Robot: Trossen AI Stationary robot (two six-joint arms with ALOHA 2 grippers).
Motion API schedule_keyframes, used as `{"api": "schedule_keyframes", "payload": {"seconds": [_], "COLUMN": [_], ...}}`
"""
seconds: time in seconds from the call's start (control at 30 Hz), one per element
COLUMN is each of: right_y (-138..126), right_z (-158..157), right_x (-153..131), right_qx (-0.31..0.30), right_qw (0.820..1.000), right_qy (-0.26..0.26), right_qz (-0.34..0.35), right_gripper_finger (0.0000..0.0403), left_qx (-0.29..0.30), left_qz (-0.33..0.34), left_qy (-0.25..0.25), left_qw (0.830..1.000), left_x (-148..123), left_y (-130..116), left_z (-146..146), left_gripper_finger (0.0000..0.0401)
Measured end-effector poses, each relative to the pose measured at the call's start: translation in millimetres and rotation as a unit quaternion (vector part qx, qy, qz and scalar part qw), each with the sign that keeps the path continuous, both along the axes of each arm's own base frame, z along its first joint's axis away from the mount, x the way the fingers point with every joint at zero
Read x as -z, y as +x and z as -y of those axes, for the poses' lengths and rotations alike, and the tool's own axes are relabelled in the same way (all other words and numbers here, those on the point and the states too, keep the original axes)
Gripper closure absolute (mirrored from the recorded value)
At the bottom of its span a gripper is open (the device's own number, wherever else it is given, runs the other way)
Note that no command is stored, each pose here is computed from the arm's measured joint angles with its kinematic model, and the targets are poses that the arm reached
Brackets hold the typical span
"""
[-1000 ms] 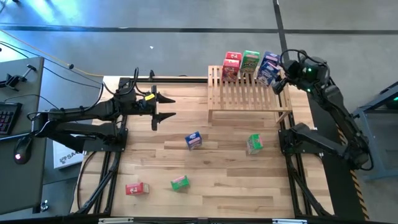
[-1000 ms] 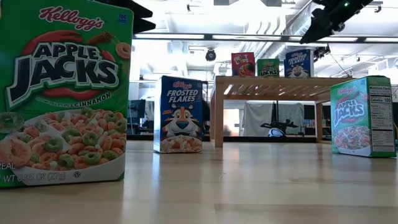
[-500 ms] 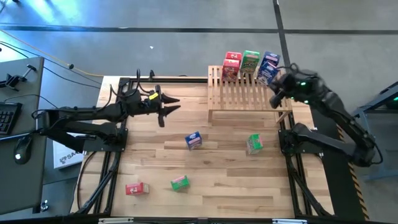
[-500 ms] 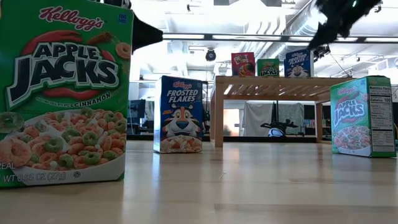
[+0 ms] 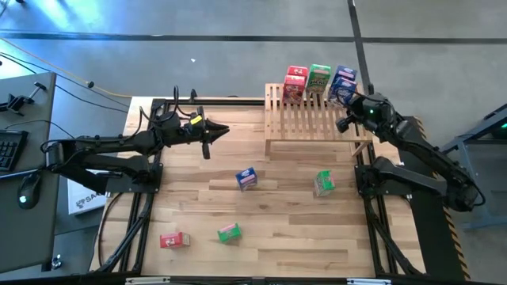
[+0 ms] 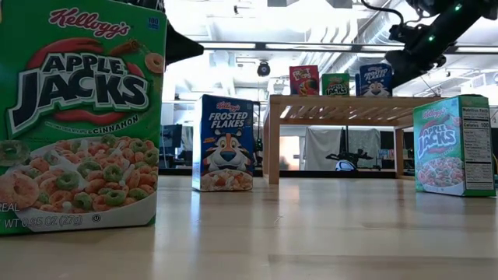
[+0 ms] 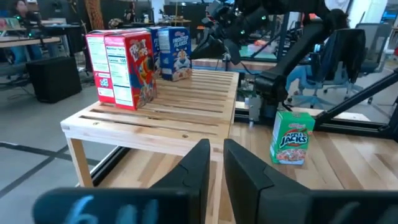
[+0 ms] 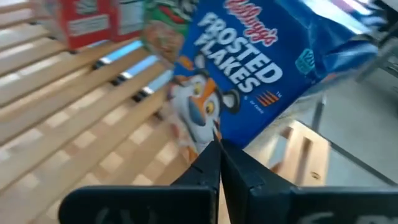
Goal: Stack cereal on shelf
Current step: Put the top blue cereal box on the shelf aligned with other blue cereal box
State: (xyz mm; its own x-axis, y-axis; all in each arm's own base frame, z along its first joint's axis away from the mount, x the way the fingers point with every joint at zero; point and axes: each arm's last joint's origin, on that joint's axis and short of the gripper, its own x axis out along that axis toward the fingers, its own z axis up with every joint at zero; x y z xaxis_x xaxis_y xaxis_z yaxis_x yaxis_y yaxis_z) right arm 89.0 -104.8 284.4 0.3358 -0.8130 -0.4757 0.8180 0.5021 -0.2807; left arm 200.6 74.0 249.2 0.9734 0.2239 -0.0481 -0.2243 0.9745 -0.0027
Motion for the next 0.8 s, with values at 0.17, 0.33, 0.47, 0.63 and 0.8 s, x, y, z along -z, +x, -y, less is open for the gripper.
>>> {"api": "schedule_keyframes", "payload": {"seconds": [0.17, 0.33, 0.47, 0.63, 0.8], "right_y": [-2.7, -2.6, 2.0, 9.2, 16.8], "right_z": [2.6, 3.4, 1.2, 8.8, 18.9], "right_x": [-0.6, -1.8, -1.5, -0.2, 4.4], "right_qx": [0.016, 0.010, -0.035, -0.014, 0.005], "right_qw": [1.000, 1.000, 0.999, 0.999, 1.000], "right_qy": [-0.004, -0.006, 0.012, 0.003, -0.003], "right_qz": [0.000, 0.009, 0.033, 0.029, 0.005], "right_gripper_finger": [0.0402, 0.0402, 0.0402, 0.0402, 0.0402], "left_qx": [-0.004, -0.004, -0.004, -0.005, -0.005], "left_qz": [0.000, -0.003, -0.006, -0.009, -0.019], "left_qy": [-0.002, -0.003, -0.004, -0.005, -0.010], "left_qw": [1.000, 1.000, 1.000, 1.000, 1.000], "left_x": [0.1, 0.8, 1.3, 2.0, 4.0], "left_y": [-0.6, -0.6, -0.6, -0.7, -0.8], "left_z": [-1.5, -1.4, -1.4, -1.4, -1.4], "left_gripper_finger": [0.0367, 0.0367, 0.0367, 0.0367, 0.0367]}}
